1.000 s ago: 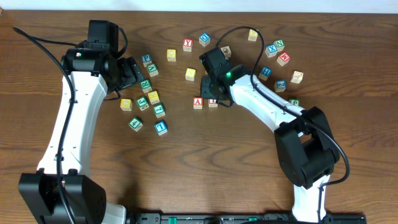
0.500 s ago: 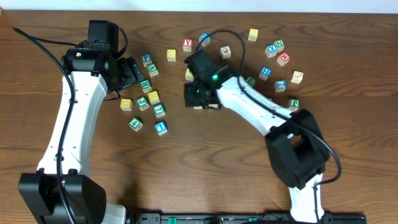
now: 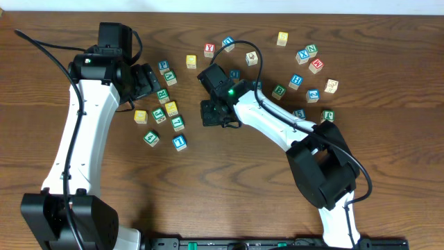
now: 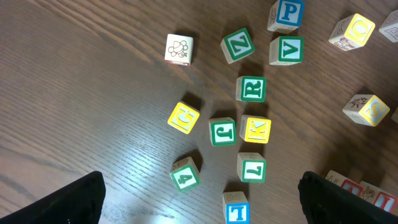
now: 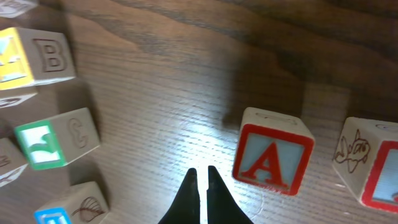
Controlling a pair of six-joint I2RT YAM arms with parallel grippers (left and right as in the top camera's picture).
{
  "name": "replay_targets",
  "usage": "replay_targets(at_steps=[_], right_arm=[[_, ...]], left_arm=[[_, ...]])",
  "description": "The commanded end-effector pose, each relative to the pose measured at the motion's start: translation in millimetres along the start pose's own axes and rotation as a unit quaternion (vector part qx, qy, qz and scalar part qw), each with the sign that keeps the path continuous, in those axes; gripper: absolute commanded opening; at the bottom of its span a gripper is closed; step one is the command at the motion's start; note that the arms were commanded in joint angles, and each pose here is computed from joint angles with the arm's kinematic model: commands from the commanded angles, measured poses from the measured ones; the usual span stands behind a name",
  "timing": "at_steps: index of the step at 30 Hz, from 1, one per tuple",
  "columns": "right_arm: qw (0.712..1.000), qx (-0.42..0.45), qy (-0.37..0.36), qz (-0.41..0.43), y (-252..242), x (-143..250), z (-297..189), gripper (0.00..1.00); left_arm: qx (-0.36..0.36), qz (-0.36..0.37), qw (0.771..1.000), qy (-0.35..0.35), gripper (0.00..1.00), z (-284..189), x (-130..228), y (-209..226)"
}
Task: Spell out AI2
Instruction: 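Lift the right gripper and move it left over the blocks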
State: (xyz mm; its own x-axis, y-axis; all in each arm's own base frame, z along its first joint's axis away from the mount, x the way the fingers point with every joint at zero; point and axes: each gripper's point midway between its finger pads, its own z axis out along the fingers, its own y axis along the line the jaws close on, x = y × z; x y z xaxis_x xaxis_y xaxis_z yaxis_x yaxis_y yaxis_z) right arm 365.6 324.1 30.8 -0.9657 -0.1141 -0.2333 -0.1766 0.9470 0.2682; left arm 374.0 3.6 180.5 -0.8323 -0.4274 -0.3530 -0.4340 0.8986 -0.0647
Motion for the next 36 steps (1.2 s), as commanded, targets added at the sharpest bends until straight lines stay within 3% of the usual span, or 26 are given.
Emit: replay_targets(at_steps=[1,36], right_arm=[[1.0,0.025,-0.006,-0.005,-9,-2,6,0.01],[0.997,0.066,-0.043,0.026,-30,-19,6,0.01]], left_arm=[[-0.009,0.003,1.0,-0.005,0.98,-1,-3,2],[-0.009,0.003,1.0,-0.005,0.98,-1,-3,2]])
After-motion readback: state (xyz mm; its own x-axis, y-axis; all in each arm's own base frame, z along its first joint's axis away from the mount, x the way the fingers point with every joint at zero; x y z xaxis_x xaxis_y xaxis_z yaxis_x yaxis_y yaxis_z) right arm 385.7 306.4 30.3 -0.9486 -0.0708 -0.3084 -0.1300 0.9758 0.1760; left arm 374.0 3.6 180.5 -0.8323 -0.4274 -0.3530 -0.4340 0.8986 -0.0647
